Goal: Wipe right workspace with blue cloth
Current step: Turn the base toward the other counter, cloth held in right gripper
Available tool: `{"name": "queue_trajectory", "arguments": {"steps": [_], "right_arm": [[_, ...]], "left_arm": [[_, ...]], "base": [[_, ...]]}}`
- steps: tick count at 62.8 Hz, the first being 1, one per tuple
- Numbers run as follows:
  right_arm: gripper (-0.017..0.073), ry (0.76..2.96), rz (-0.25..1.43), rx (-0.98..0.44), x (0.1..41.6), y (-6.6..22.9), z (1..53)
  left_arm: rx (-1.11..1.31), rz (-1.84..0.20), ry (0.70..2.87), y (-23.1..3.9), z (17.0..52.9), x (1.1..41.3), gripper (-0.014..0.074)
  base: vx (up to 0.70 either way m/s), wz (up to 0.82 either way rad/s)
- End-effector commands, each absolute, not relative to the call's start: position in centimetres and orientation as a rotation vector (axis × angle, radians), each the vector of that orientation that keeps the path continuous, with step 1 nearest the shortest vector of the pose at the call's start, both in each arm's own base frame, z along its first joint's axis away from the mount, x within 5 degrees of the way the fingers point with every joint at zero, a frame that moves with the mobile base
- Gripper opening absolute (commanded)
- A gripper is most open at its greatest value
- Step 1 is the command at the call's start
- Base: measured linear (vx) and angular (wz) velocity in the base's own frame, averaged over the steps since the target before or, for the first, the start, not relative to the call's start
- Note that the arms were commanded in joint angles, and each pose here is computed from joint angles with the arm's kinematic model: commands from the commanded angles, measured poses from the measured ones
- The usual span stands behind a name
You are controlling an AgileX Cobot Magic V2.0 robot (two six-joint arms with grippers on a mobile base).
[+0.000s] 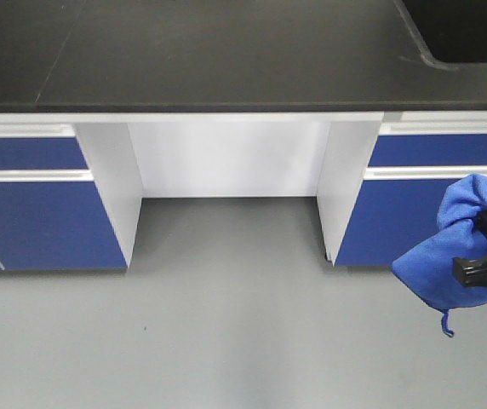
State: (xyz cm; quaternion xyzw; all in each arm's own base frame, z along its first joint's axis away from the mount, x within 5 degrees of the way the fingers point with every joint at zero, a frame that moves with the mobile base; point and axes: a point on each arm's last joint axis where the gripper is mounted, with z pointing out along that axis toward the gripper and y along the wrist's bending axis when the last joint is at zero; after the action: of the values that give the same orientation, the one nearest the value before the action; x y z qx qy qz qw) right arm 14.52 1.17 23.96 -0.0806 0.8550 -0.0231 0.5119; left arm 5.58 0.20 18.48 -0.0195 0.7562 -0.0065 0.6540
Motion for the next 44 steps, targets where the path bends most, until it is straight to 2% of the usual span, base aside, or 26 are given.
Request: {"name": "queue_trajectory", "arguments": {"steps": [1,44], "right_arm": [[-0.0003,1.949,-0.034,-0.214,15.00,1.51,25.62],[-0.0003,1.955,-0.036,-0.214,14.99,1.49,25.57]], "left_arm": [[-0.044,-0.027,1.650,0.12,18.27,5.66,-0.0006],[-0.044,-0.027,1.650,0.12,18.27,5.66,-0.0006]], "base": [[-0.33,0.02],[-0.32,-0.04]]}}
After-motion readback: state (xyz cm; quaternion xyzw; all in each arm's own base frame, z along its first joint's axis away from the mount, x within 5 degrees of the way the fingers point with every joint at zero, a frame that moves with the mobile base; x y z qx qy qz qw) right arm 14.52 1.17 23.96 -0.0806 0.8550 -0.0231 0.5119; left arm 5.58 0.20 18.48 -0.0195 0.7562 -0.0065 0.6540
